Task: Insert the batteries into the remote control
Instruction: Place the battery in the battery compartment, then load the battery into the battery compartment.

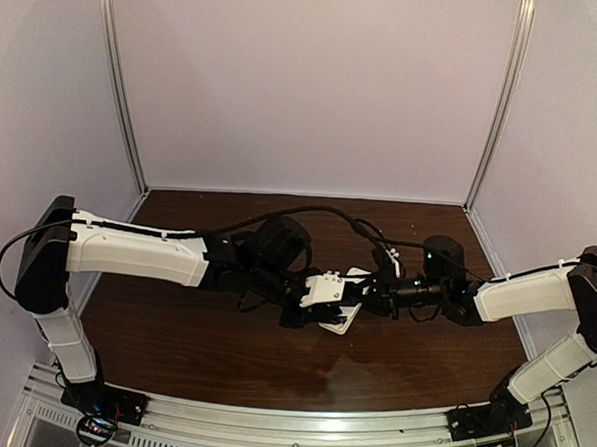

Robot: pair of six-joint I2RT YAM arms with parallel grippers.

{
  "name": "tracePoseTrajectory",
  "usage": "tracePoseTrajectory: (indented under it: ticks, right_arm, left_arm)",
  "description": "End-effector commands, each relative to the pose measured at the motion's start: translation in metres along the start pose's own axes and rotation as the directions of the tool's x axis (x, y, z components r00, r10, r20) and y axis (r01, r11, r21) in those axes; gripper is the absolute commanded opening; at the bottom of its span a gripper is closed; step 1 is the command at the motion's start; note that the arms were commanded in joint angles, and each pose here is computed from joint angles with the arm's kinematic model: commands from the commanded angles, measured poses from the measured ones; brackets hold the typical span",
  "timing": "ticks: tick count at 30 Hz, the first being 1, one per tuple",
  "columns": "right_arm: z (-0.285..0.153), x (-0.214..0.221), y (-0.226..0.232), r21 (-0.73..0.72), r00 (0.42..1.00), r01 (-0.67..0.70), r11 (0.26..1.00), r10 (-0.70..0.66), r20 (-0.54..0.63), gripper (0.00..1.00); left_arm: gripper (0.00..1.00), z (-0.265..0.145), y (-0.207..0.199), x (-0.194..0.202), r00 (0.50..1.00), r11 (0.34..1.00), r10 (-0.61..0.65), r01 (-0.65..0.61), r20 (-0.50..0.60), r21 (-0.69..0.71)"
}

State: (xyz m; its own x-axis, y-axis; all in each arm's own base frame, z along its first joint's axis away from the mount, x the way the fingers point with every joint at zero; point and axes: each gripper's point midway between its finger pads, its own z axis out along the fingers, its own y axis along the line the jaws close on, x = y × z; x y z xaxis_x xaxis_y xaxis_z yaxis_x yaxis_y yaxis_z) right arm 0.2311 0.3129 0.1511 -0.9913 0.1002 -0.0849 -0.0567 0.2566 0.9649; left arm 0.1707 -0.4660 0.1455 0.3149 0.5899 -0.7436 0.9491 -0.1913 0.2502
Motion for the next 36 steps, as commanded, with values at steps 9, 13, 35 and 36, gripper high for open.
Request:
tracePoseTrajectory:
  ticks: [9, 13, 35, 36]
  right_arm:
    - [-0.001, 0.001, 0.025, -0.092, 0.998, 0.052, 0.994, -0.054, -0.012, 0.00]
    - [-0.001, 0.001, 0.025, -0.093, 0.998, 0.054, 0.994, -0.056, -0.012, 0.00]
    - [-0.004, -0.002, 0.028, -0.121, 0.998, 0.062, 0.991, -0.062, 0.008, 0.00]
    - [-0.005, -0.002, 0.030, -0.127, 0.998, 0.070, 0.989, -0.069, 0.013, 0.00]
  left_arm:
    - [0.27, -0.005, -0.007, -0.005, 1.000, 0.999, -0.004, 0.005, -0.009, 0.048]
    - [0.31, -0.009, -0.011, -0.011, 1.000, 0.998, -0.006, 0.005, 0.014, 0.065]
    - [0.97, -0.090, 0.040, -0.057, 0.886, 0.893, -0.341, 0.409, 0.314, -0.186]
    - [0.97, -0.095, 0.049, -0.051, 0.848, 0.842, -0.417, 0.496, 0.327, -0.213]
